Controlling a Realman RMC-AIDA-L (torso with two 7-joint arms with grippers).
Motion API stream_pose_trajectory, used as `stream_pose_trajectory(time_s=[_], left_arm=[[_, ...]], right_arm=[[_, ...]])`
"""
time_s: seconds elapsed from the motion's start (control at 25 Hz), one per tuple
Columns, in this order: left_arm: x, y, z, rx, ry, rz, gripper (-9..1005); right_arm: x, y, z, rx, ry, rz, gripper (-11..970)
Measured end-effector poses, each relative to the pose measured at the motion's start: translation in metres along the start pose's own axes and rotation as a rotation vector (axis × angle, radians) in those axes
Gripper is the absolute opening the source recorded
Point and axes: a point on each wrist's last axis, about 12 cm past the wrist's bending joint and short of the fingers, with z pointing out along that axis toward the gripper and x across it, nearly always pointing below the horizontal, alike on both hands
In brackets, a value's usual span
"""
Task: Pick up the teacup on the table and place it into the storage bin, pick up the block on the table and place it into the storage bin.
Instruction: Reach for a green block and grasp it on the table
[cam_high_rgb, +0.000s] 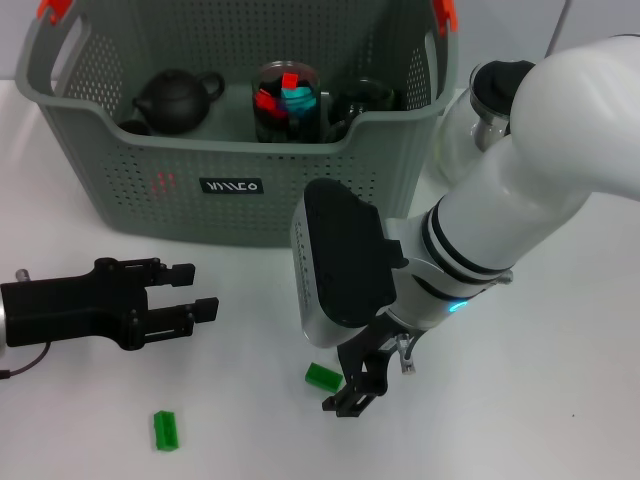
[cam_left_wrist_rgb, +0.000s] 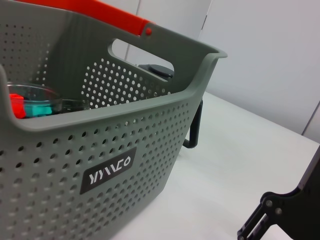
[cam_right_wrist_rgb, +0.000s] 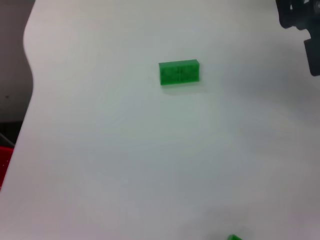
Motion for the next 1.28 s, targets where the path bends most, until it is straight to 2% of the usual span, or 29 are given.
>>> stream_pose_trajectory(time_s=[0.56,1.28], left_arm=[[0.0035,-0.0014,-0.0008,0.000,0.005,-0.010,616],[0.0039,-0.0014,-0.0005,-0.001,0.005,-0.012,616]], right_arm=[[0.0020,0.0009,0.0072,0.015,0.014,-0.045,773],[0.0030,-0.0019,0.0081,0.042,0.021,-0.044,751]])
